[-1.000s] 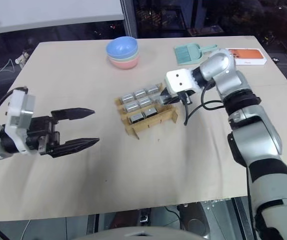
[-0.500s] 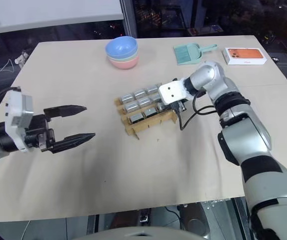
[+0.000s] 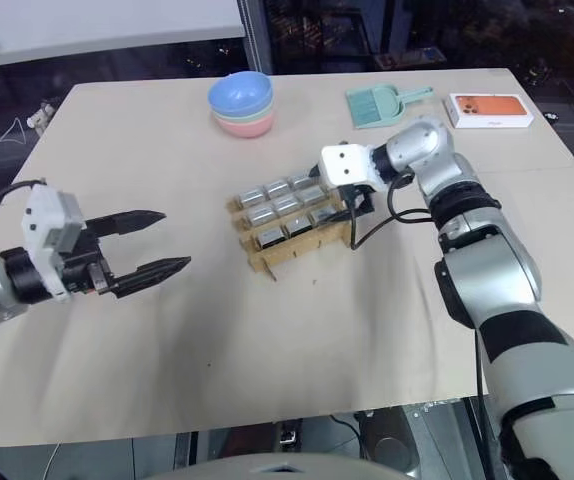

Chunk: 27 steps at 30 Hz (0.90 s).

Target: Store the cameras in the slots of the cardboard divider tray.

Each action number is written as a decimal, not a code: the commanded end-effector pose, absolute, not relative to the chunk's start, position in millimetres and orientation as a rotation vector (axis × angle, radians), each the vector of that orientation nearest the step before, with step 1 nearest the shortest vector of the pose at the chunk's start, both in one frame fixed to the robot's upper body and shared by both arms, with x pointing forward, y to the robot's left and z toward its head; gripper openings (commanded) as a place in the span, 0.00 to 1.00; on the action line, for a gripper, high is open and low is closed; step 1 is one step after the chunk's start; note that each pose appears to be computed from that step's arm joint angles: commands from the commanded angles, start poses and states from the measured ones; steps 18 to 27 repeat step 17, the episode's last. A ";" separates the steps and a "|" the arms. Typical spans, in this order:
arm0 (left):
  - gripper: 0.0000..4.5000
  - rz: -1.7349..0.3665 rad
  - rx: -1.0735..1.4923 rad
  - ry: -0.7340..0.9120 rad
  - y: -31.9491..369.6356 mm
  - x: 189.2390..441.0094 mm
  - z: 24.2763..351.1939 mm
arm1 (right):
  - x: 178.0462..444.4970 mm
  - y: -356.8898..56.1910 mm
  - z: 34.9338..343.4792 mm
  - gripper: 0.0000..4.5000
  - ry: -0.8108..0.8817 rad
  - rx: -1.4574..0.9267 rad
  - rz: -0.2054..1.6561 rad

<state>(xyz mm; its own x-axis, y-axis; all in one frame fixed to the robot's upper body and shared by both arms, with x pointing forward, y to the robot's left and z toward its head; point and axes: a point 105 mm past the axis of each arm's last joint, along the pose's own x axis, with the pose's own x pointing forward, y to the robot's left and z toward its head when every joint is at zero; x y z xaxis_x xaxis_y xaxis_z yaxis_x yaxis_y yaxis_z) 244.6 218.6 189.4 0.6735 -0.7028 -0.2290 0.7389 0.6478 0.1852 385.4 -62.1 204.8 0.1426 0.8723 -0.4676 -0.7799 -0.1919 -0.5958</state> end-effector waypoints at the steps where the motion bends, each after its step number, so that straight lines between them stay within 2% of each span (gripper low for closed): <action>1: 1.00 -0.776 0.228 0.096 214.8 234.7 182.6 | 372.2 -106.3 215.7 0.98 -0.185 -0.714 1.400; 6: 1.00 -0.679 0.131 0.143 218.4 220.1 147.1 | 340.5 -158.2 203.4 0.98 -0.089 -0.499 1.243; 10: 1.00 -0.561 0.088 0.165 229.8 212.7 117.8 | 292.1 -196.8 154.2 0.98 0.079 -0.303 1.101; 16: 1.00 -0.503 0.126 0.143 235.9 212.6 103.4 | 257.1 -229.8 117.8 0.98 0.149 -0.210 0.948; 27: 1.00 -0.509 0.125 0.131 235.5 212.6 103.4 | 253.8 -232.6 113.9 0.98 0.160 -0.204 0.936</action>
